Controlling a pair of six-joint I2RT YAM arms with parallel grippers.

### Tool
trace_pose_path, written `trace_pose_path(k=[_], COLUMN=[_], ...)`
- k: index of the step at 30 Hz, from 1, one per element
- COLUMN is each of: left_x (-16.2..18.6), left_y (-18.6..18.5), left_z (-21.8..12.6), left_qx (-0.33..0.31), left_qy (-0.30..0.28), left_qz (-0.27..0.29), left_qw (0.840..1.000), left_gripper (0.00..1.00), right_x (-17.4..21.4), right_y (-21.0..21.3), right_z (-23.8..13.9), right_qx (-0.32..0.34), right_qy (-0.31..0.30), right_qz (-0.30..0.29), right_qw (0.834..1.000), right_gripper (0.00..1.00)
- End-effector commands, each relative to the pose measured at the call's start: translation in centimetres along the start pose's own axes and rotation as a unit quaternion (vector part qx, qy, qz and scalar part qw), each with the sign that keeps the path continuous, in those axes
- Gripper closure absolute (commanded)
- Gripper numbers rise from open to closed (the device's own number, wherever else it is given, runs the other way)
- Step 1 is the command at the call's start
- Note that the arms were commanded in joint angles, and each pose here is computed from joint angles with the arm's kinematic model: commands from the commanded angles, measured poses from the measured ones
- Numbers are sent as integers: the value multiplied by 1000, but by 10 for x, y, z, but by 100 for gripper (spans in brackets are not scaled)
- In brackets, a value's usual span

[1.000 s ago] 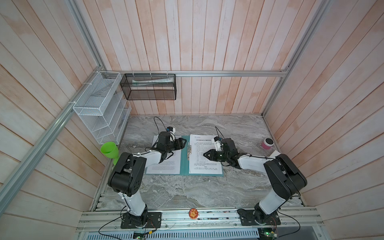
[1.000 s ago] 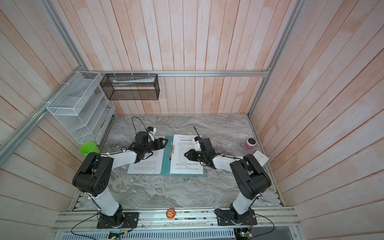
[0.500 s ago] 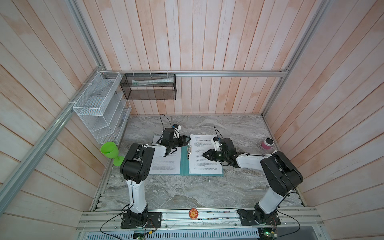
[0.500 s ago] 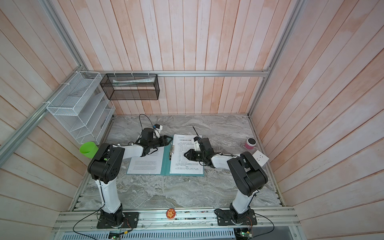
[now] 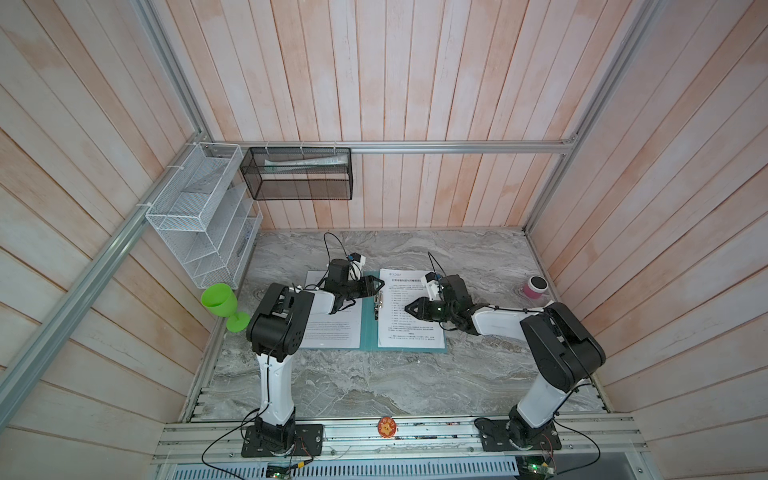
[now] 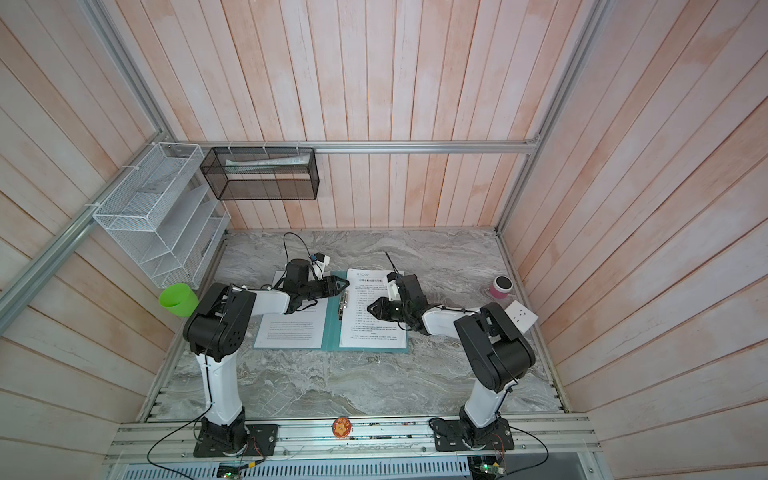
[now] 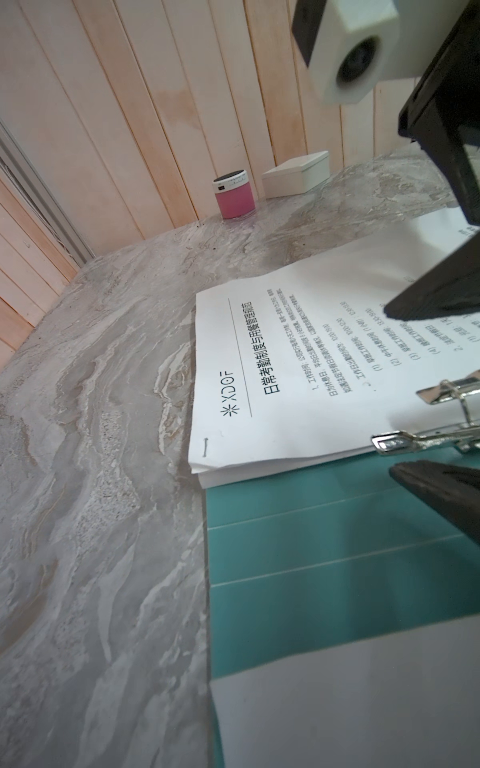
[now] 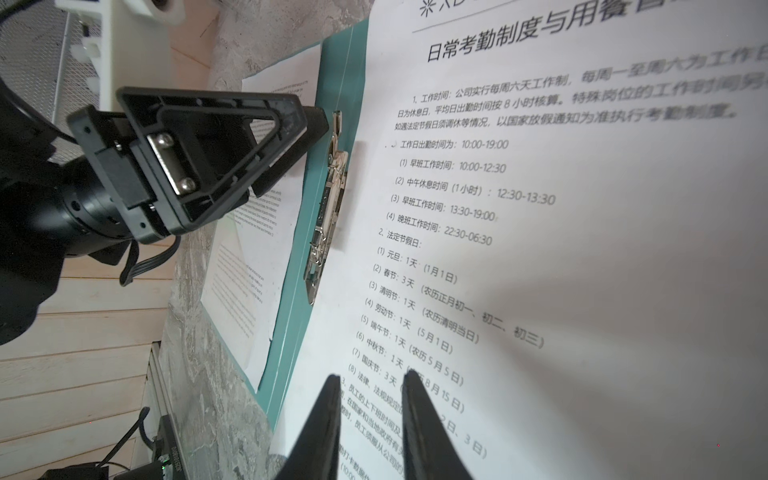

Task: Put the files into the folder

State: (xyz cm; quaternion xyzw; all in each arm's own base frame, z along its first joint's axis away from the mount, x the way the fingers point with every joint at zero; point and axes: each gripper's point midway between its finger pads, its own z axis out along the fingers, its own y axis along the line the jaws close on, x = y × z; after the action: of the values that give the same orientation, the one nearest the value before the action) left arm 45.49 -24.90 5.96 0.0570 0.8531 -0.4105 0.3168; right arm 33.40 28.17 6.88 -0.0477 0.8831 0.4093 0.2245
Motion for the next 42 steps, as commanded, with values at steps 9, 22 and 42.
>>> trace_pose_path(k=[9,22,42], left_x=[2,1,-14], left_y=[5,-4,-28], left_z=[12,14,-1], left_qx=[19,50,70], left_qy=[5,7,-11], left_qz=[-9,-19,-3], left_qw=[1000,999,997], left_gripper=[44,46,47], right_x=[3,5,7], right_y=[-1,-2,-3], right_z=[4,6,9], right_qx=[1,1,-4], right_qy=[11,16,22], right_qz=[2,6,14], right_qw=[1000,1000,1000], right_gripper=[76,76,77])
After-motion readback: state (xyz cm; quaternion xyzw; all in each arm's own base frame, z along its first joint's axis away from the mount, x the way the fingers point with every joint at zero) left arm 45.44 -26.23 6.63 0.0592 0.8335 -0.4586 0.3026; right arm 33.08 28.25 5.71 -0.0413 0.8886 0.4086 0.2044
